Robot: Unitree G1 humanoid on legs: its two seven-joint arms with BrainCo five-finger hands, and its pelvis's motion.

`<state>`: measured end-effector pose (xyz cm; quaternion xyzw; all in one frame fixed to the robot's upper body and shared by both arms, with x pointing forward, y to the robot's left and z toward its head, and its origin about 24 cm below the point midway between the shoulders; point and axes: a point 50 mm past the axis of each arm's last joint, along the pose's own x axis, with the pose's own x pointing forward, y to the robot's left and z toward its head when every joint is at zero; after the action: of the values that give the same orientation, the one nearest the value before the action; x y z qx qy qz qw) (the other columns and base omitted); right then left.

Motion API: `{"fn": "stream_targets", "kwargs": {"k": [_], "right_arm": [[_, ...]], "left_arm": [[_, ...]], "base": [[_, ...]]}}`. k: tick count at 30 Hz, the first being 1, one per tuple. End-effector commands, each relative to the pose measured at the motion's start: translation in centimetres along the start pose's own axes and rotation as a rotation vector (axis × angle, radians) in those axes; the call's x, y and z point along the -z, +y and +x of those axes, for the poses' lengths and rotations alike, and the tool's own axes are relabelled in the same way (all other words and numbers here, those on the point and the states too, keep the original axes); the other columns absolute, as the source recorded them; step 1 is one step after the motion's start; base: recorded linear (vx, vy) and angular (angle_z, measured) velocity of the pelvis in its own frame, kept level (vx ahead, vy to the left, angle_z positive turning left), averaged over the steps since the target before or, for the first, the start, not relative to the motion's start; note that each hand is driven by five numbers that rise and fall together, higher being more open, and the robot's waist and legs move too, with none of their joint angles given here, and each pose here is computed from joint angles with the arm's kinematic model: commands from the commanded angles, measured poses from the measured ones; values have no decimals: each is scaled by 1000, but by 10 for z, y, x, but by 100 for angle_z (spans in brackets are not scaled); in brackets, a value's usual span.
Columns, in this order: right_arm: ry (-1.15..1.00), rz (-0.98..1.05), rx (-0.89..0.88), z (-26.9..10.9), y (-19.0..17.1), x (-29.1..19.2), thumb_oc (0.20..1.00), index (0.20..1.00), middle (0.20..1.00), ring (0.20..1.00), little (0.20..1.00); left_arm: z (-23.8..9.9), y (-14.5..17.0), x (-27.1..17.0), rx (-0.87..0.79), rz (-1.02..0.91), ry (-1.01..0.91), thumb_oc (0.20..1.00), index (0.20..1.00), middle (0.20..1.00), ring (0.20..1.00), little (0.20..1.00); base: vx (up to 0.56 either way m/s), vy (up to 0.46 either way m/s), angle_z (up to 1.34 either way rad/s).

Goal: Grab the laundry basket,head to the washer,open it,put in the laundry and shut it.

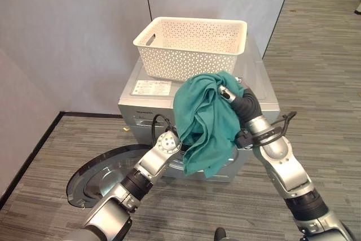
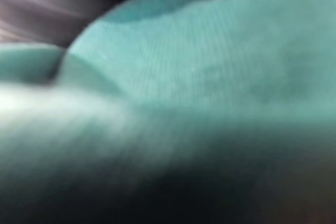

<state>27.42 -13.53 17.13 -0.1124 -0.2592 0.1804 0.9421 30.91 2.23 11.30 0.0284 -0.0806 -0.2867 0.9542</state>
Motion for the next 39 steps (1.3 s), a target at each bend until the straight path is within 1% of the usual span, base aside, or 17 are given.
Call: {"fn": "stream_targets", "kwargs": {"k": [1, 8, 10, 12, 13, 14, 15, 19, 26, 34, 36, 37, 39], "right_arm": [[-65, 5, 65, 11, -13, -11, 200, 200, 200, 200, 200], [-33, -87, 114, 5, -29, -8, 200, 200, 200, 200, 200], [-31, -147, 155, 3, -43, -10, 200, 200, 200, 200, 200], [-31, -163, 165, 2, -46, -11, 200, 200, 200, 200, 200], [-27, -193, 188, 1, -54, -12, 200, 200, 200, 200, 200], [-27, -192, 188, 1, -54, -12, 200, 200, 200, 200, 200], [-28, -215, 204, 0, -58, -13, 200, 200, 200, 200, 200], [-25, -235, 231, -2, -64, -12, 200, 200, 200, 200, 200], [-53, -219, 249, 1, -62, -15, 200, 200, 200, 200, 200], [-56, -197, 259, 6, -59, -14, 200, 200, 200, 200, 200], [-55, -193, 257, 6, -58, -13, 200, 200, 200, 200, 200], [-46, -181, 248, 9, -54, -11, 200, 200, 200, 200, 200], [-46, -178, 232, 11, -49, -10, 200, 200, 200, 200, 200]], "left_arm": [[16, -12, -28, 113, 55, -102, 1000, 1000, 1000, 1000, 1000], [-3, -5, -10, 129, 122, -44, 1000, 1000, 1000, 1000, 1000], [-14, 3, -12, 146, 234, -59, 1000, 1000, 1000, 1000, 1000], [-19, 7, -12, 149, 256, -62, 1000, 1000, 1000, 1000, 1000], [-28, 14, -12, 150, 302, -63, 1000, 1000, 1000, 1000, 1000], [-29, 14, -12, 151, 303, -62, 1000, 1000, 1000, 1000, 1000], [-35, 18, -16, 152, 345, -81, 1000, 1000, 1000, 1000, 1000], [-43, 20, -18, 155, 357, -93, 1000, 1000, 1000, 1000, 1000], [-34, 14, -27, 151, 400, -147, 1000, 1000, 1000, 1000, 1000], [-15, -9, -41, 222, 377, -199, 1000, 1000, 1000, 1000, 1000], [-12, -13, -40, 235, 375, -196, 1000, 1000, 1000, 1000, 1000], [-4, -23, -35, 275, 388, -167, 1000, 1000, 1000, 1000, 1000], [0, -28, -31, 294, 418, -148, 1000, 1000, 1000, 1000, 1000]], "base": [[9, 1, 3], [1, -1, 0], [0, -9, 2], [-11, -11, 9], [-17, -9, 6], [-15, -16, 4], [0, 0, 0], [-5, -14, 7], [-2, -8, 6], [0, 0, 0], [0, 0, 0], [0, 0, 0], [0, 0, 0]]}}
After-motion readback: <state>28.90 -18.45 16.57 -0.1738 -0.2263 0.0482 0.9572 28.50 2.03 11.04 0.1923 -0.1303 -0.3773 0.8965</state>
